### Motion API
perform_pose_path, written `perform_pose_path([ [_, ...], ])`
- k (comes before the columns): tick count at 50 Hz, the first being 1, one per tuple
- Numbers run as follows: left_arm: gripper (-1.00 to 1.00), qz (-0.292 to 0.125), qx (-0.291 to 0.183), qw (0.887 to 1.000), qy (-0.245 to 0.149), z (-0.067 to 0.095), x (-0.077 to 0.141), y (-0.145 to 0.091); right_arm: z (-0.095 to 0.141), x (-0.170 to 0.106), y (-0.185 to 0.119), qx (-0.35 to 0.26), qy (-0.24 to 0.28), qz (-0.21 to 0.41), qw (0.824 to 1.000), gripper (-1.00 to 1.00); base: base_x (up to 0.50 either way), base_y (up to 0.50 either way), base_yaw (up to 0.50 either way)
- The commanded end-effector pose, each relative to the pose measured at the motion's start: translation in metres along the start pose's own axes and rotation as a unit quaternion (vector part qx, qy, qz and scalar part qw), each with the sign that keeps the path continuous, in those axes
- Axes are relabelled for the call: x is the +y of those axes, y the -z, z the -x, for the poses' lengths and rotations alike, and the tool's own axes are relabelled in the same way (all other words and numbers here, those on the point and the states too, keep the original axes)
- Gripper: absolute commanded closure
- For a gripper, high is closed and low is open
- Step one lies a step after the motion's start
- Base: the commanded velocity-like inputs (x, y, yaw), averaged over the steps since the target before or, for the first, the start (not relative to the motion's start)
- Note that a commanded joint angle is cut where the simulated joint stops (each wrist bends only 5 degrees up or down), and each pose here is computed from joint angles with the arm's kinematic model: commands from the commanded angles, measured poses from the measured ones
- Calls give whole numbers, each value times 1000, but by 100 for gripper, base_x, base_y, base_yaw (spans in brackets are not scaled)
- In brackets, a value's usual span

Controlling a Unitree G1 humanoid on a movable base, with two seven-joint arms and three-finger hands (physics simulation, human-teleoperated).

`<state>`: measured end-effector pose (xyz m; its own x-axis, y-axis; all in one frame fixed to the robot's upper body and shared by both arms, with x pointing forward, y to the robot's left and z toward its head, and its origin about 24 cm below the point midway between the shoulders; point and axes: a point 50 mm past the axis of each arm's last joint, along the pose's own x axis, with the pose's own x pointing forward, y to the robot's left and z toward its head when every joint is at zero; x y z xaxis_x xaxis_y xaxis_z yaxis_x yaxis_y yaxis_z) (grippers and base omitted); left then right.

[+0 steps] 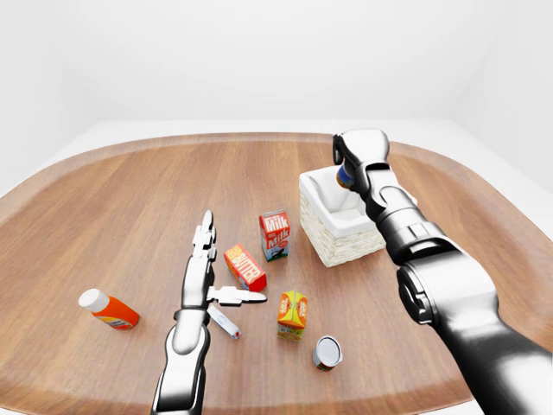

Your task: Pick up the alphabet soup and the tomato sauce, and put them in the basket.

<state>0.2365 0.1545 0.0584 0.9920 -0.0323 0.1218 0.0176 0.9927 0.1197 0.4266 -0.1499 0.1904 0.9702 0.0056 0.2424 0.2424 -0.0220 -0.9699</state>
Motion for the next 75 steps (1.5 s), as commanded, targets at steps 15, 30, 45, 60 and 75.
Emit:
perform_pose_path([
  [15, -100, 2, -2, 1000, 2, -1, 0, -1, 7, 19, 9, 27, -37, 31, 998, 100, 0, 0, 0],
  [30, -100, 1, 1, 1000, 4, -1, 0, 0, 12, 31, 12, 30, -53, 35, 998, 100, 0, 0, 0],
  [45, -100, 0, 3, 1000, 7, 0, -1, 2, 14, 35, 10, 29, -56, 33, 997, 100, 0, 0, 0],
  [60, -100, -2, -5, 1000, 9, 1, -1, -2, 14, 36, 10, 29, -58, 30, 997, 100, 0, 0, 0],
  [75, -100, -1, 7, 1000, 9, 1, -1, 3, 14, 35, 4, 22, -61, 29, 997, -100, 0, 0, 0],
])
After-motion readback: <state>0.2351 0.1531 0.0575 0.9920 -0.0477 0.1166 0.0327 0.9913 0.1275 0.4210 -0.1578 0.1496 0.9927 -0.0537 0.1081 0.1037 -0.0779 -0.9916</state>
